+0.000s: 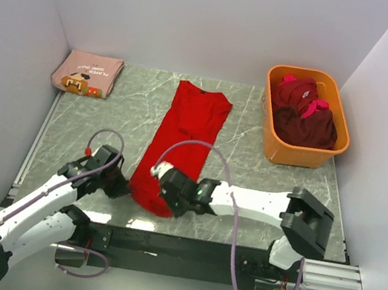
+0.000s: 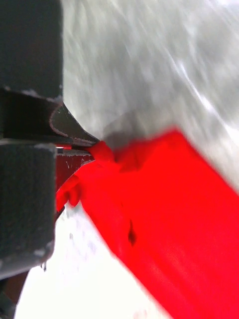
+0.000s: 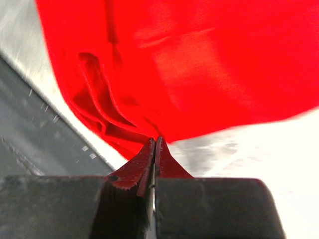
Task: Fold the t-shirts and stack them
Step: Fold the tshirt
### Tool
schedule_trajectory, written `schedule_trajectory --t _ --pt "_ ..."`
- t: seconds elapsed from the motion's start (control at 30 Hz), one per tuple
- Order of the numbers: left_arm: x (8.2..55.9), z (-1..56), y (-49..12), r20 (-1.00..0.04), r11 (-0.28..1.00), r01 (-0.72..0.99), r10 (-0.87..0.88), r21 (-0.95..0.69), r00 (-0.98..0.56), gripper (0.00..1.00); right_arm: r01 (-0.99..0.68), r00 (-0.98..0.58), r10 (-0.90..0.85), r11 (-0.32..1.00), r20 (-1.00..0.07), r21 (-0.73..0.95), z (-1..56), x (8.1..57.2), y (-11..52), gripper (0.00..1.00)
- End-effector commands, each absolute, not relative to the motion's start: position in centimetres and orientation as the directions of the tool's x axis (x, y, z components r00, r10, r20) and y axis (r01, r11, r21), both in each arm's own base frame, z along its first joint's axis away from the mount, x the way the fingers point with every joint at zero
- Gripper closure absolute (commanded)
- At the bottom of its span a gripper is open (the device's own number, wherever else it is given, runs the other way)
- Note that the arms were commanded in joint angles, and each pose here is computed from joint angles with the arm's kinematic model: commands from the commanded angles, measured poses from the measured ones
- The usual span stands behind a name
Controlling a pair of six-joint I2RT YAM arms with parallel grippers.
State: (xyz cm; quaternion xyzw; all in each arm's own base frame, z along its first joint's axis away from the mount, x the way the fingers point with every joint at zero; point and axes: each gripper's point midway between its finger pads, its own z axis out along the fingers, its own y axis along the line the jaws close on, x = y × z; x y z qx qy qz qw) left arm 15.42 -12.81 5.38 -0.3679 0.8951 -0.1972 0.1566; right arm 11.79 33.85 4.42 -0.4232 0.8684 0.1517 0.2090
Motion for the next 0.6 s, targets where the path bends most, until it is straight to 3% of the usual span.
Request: schedule_trajectory --t 0.0,0.33,0.57 --pt "21.0 9.7 -14.3 -0.257 0.645 -0.488 -0.722 -0.589 -0.643 0.99 -0.726 -0.574 -0.536 0.683 -0.62 0.082 9.5 16.5 33.9 1.0" --pt "30.3 15.3 -16.2 -0.415 0.666 -0.416 -0.727 -0.619 -0.547 0.99 -0.586 -0.576 -0.414 0.81 -0.704 0.003 13.2 25.7 31.9 1.0" --pt "35.6 16.4 -17.0 -0.46 0.687 -0.393 -0.713 -0.611 -0.529 0.99 -0.5 -0.611 -0.335 0.866 -0.717 0.021 14.0 30.4 30.1 1.0"
